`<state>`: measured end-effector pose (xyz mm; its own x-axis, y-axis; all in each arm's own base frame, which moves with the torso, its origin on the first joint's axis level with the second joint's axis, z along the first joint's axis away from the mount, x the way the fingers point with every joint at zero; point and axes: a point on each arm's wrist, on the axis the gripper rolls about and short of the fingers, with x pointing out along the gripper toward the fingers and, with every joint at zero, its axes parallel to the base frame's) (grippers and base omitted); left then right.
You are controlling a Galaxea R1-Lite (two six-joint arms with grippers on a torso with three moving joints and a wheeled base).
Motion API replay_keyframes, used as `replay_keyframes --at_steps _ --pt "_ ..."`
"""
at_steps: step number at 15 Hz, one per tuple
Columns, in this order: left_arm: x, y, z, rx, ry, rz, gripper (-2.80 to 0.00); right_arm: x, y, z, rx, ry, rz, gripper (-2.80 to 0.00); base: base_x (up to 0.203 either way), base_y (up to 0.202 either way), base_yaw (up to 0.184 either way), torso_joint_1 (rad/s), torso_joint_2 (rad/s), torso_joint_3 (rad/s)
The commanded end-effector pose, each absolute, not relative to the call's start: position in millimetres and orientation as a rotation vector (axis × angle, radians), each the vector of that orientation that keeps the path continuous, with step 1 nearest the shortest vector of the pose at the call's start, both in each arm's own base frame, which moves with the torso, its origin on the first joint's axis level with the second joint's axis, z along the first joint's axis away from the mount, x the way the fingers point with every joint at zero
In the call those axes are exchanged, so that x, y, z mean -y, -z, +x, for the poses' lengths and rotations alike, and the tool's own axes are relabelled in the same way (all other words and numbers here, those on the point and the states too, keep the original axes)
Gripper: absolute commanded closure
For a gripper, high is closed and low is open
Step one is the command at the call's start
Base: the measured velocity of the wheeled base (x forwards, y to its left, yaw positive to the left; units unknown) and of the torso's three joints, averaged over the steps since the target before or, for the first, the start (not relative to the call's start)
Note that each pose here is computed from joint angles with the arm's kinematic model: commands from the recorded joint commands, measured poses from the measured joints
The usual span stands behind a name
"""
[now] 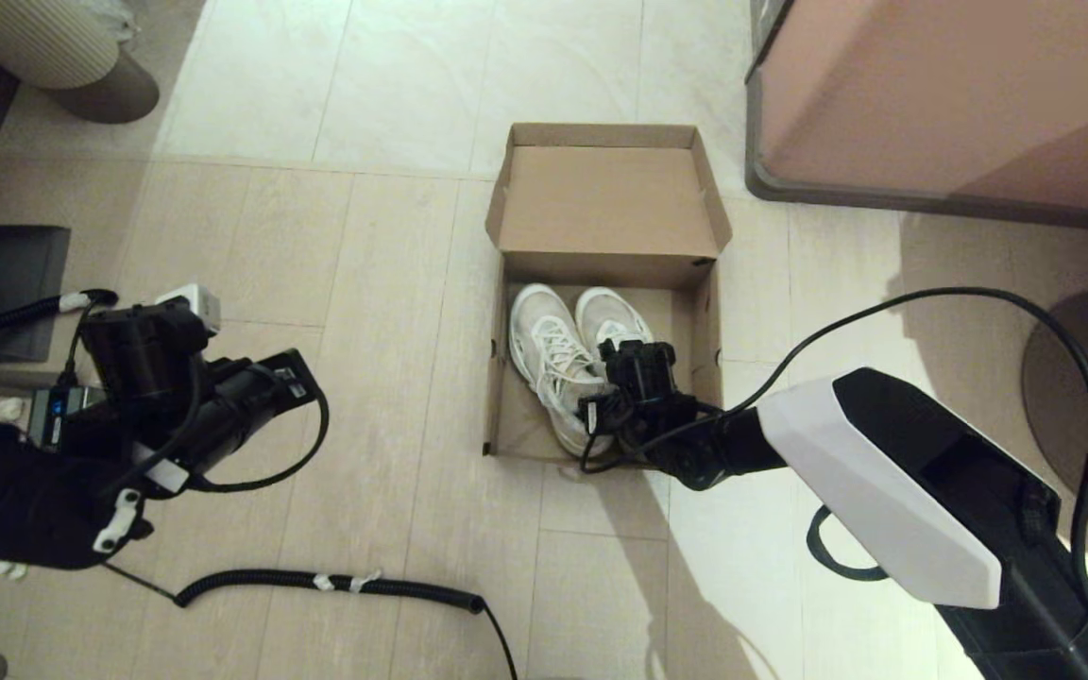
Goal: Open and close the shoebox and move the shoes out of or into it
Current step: Put the shoes out of the shoe box
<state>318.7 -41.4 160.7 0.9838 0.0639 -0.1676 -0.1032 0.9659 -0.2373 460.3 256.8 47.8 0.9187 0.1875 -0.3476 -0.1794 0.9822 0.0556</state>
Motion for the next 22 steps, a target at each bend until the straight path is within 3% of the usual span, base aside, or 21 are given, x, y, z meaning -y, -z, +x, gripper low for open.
replay_keyframes --at_steps 1,6,11,14,22 --pt "41.3 -161.0 316.5 -0.155 -0.085 -0.251 0.0 -258.5 -26.6 465.2 -0.381 -0.178 0.008 0.0 0.0 0.0 0.0 0.0 0.0 0.0" --pt "41.0 -156.1 317.7 -0.141 -0.084 -0.255 0.0 -260.3 -45.8 462.3 -0.351 -0.176 0.016 0.0 0.0 0.0 0.0 0.0 0.0 0.0" --pt "37.8 -165.9 304.2 -0.116 -0.082 -0.294 0.0 -252.4 -107.8 444.6 -0.37 -0.199 0.061 0.0 0.0 0.0 0.0 0.0 0.0 0.0" --pt "35.7 -176.8 291.2 -0.085 -0.076 -0.316 0.0 -246.8 -130.3 416.4 -0.477 -0.234 0.062 0.0 0.0 0.0 0.0 0.0 0.0 0.0" --pt "31.1 -189.8 284.3 -0.045 -0.045 -0.336 0.0 -228.8 -212.1 366.7 -0.479 -0.26 0.11 0.0 0.0 0.0 0.0 0.0 0.0 0.0"
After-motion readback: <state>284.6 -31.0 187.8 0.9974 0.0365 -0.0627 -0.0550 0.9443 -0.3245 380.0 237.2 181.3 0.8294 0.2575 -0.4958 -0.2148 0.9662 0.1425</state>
